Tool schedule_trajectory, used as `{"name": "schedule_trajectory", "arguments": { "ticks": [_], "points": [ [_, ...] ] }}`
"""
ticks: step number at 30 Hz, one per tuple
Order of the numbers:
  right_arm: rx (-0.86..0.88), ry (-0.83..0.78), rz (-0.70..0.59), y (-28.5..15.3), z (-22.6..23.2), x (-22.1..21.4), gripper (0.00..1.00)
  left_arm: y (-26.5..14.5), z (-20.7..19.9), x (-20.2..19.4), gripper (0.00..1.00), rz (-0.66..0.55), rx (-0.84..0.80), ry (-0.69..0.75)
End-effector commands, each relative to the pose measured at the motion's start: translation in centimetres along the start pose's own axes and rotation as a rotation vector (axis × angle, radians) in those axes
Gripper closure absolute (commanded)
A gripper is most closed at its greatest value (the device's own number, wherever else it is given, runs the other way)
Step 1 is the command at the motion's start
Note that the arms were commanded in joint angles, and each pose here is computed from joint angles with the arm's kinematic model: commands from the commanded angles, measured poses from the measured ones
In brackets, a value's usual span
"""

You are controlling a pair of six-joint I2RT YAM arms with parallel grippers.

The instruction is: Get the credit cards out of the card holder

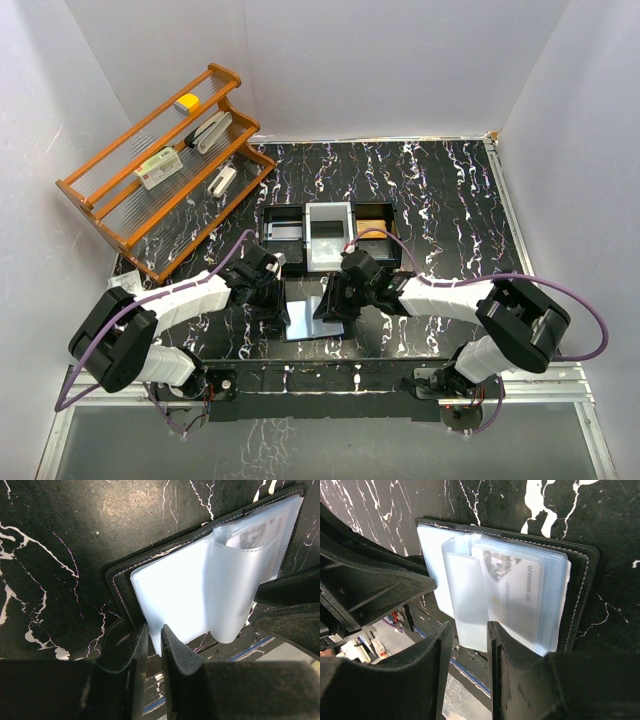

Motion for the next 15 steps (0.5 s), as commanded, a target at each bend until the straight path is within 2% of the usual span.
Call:
{"name": "schedule_trajectory", "arguments": {
  "ticks": [1,7,15],
  "points": [
    [0.128,-0.036,-0.066,-0.7,3.3,2.1,0.68,0.0,0.2,-0.5,0.85,0.019,0.005,0.001],
    [0.285,-0.091,-0.029,-0.3,5.9,2.7,0.65,-0.4,0.0,-0.2,0.86,-0.016,0.004,-0.006],
    [0.356,-0.100,0.033,1.2,7.0,2.9,0.59,-1.8,0.8,0.2,0.85,-0.112,0.063,-0.056]
  ]
}}
Point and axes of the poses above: each gripper's point midway between its finger pads, its own y axis out along the fingers, its own z axis along the line the jaws close on, x = y × z, the point moved 5 cm from there along -y, back along the fingers, and after that the axes turned 13 degrees about -y, right-handed, at the moved point
